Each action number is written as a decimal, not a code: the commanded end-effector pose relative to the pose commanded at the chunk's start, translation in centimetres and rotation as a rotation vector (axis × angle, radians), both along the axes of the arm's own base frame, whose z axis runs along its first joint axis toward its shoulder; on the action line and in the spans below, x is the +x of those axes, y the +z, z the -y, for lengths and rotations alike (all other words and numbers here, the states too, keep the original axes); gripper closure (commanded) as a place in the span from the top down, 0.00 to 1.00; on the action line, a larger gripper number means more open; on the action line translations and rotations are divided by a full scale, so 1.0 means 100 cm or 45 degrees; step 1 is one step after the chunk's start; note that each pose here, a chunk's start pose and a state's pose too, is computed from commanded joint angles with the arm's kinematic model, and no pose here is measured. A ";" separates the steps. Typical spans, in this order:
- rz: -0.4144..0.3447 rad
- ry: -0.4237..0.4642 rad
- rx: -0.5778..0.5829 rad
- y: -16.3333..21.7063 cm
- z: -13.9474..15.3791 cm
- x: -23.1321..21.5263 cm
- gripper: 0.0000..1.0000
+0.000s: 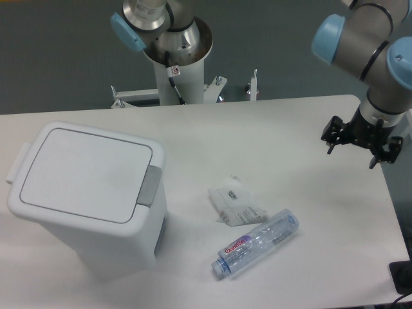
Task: Open the trash can
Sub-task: 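Move the open gripper toward the grey tab on the trash can lid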
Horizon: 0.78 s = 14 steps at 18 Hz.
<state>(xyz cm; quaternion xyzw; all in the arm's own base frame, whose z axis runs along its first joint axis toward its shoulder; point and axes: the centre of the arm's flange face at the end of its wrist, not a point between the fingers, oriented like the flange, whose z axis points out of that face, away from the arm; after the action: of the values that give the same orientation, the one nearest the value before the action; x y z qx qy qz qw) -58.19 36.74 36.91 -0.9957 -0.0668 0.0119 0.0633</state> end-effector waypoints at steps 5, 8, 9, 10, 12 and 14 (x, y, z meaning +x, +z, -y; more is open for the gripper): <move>0.049 0.237 0.160 0.036 -0.035 0.037 1.00; 0.087 0.236 0.284 0.064 -0.063 0.069 1.00; 0.117 0.227 0.333 0.068 -0.072 0.078 1.00; 0.139 0.222 0.372 0.074 -0.080 0.087 1.00; 0.165 0.226 0.420 0.089 -0.100 0.109 1.00; 0.219 0.263 0.490 0.105 -0.115 0.127 1.00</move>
<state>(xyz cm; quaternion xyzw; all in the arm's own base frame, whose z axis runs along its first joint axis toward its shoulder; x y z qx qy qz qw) -45.49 48.21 47.45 -0.9505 -0.1744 -0.0795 0.2446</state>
